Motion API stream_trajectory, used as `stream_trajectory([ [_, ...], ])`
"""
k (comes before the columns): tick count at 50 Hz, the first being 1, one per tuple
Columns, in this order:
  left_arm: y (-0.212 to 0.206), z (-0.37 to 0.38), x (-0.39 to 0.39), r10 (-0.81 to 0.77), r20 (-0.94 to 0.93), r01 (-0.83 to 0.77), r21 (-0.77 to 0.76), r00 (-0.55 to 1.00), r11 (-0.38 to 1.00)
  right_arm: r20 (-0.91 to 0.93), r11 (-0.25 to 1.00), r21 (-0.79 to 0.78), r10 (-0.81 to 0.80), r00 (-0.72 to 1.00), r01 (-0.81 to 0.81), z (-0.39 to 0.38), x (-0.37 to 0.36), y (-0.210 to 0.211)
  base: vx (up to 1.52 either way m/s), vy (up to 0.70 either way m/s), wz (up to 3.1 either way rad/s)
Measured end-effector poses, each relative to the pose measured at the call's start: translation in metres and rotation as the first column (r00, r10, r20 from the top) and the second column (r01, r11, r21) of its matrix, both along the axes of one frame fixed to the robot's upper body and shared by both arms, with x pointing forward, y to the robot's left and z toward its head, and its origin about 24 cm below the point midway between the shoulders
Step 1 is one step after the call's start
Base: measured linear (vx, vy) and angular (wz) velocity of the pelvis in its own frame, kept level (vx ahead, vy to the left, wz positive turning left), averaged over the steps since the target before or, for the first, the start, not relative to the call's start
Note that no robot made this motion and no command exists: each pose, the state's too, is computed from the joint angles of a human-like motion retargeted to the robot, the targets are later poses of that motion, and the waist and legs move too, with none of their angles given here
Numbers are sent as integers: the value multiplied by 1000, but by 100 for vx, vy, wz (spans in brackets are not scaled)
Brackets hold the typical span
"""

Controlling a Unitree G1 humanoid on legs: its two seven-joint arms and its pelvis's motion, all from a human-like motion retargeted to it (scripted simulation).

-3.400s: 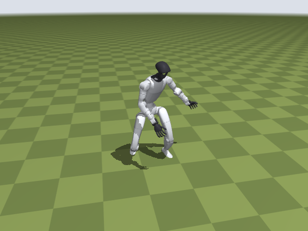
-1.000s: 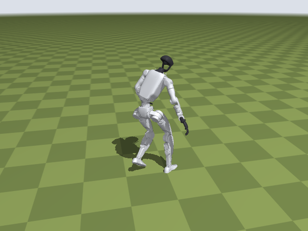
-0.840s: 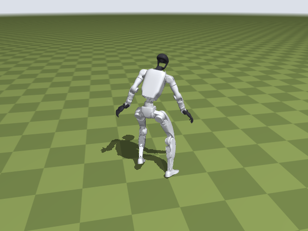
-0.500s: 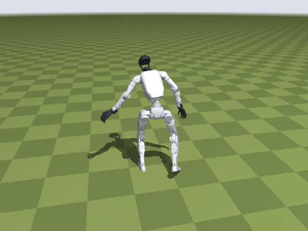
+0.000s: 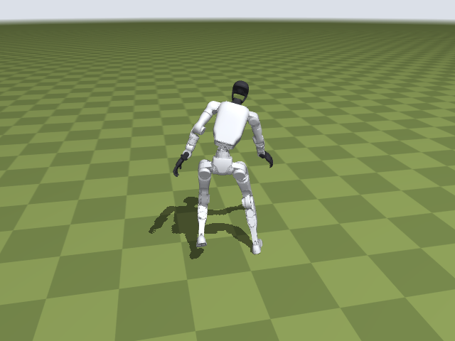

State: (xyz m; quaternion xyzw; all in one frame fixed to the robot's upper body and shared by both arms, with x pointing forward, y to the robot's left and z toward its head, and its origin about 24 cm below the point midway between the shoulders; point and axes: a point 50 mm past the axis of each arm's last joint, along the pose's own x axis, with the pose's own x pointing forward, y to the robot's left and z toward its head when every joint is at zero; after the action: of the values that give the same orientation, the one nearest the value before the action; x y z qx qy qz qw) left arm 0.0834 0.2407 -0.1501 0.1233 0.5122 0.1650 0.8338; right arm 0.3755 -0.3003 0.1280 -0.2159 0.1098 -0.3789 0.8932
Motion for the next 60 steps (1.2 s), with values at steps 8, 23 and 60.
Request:
stream_trajectory([
  [8,95,19,-37,298,-134,-277,158,945,948,-91,867,130,493,865,-481,-73,-12,69,73,24,30],
  [23,142,210,213,233,566,-476,329,791,816,-627,812,370,576,523,-451,-249,-187,92,77,5,109],
  [60,99,33,29,27,-143,-26,10,989,1000,-489,814,317,580,651,-487,-192,-118,49,81,-6,-33],
])
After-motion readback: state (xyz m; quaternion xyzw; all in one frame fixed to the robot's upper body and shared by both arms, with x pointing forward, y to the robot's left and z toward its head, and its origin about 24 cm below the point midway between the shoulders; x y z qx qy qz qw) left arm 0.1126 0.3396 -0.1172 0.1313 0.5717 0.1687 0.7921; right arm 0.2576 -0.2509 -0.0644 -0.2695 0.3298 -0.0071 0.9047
